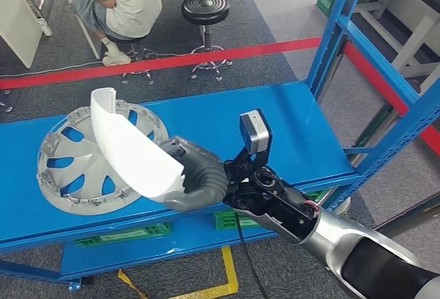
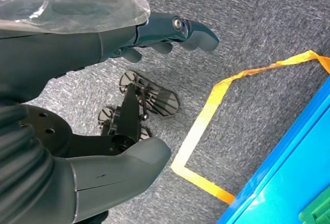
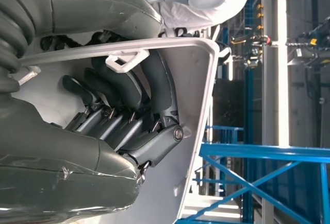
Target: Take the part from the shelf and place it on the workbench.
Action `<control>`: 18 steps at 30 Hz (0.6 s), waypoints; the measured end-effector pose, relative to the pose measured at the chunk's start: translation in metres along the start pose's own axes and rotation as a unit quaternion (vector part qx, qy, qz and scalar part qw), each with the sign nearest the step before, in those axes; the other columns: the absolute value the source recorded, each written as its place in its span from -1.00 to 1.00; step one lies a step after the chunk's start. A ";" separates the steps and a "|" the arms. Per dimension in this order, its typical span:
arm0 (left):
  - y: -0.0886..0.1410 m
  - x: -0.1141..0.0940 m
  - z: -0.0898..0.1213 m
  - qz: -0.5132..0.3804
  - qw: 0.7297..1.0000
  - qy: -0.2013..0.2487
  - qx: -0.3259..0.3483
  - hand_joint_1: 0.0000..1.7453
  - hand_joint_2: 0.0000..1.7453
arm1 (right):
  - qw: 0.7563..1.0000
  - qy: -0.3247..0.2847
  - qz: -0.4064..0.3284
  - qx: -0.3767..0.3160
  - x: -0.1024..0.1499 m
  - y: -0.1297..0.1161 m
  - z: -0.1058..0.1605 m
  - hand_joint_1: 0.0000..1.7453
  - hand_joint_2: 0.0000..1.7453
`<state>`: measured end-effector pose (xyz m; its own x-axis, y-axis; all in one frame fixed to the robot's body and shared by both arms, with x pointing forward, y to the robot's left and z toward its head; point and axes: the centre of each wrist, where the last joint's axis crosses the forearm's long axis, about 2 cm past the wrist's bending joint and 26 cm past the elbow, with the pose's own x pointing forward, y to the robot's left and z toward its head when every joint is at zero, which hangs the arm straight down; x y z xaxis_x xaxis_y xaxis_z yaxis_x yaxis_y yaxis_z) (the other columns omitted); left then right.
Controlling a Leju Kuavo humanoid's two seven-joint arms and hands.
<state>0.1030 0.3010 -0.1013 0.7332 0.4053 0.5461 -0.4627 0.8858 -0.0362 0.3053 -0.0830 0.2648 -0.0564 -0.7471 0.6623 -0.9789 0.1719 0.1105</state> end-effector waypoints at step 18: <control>-0.002 0.002 -0.001 -0.002 1.000 0.004 -0.003 -1.00 1.00 | 1.000 -0.004 -0.019 0.013 -0.008 0.007 -0.005 0.90 1.00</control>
<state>0.1061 0.2999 -0.1006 0.7391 0.4027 0.5400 -0.4564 0.8890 -0.0382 0.3000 -0.0728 0.2638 -0.0206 -0.7576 0.6524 -0.9853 0.1261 0.1153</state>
